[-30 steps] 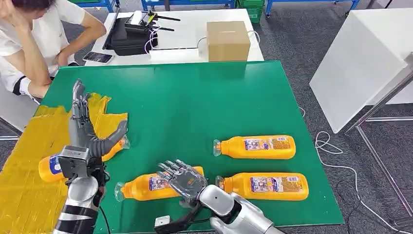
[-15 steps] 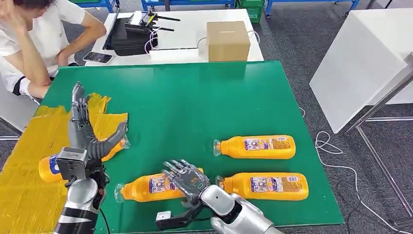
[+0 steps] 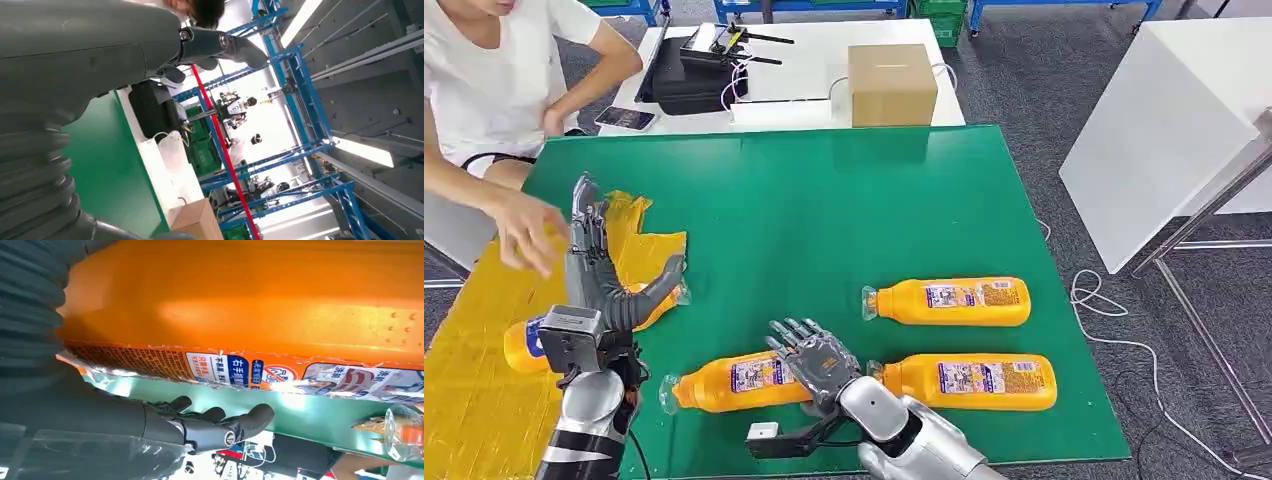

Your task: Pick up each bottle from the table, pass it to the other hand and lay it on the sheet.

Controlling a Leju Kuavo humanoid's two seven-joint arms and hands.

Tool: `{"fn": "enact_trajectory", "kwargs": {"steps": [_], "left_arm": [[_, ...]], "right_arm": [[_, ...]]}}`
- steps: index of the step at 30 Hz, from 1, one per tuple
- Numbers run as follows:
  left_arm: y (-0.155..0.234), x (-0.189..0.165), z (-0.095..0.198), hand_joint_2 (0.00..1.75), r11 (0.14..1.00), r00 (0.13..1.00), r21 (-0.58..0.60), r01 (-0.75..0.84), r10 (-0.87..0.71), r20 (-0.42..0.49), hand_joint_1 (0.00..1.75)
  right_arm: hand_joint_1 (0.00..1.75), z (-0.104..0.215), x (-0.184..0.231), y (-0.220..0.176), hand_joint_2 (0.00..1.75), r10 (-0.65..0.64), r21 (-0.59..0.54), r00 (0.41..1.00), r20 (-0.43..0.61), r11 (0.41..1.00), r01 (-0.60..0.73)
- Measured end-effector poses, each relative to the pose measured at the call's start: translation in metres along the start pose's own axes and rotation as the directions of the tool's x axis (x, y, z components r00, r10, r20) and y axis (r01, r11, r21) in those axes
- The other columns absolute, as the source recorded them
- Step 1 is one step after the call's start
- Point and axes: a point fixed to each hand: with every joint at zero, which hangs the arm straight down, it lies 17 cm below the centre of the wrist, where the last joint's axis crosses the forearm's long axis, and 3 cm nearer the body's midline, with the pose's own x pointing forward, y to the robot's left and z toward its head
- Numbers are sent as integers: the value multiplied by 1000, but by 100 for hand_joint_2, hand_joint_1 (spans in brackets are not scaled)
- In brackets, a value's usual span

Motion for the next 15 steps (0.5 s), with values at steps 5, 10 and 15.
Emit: {"fn": "enact_trajectory", "kwargs": {"steps": [5,10,15], "left_arm": [[0,0,0,175,1000,1000,0,0,0,0,0],[0,0,0,175,1000,1000,-2,-4,4,-5,0],[1,0,2,175,1000,1000,-2,-18,18,-12,0]], "right_arm": [[0,0,0,0,175,-1,0,1000,-1,1000,1],[0,0,-6,-1,175,9,-7,999,-41,1000,-9],[145,0,-17,1,175,-18,2,996,-90,1000,19]]}}
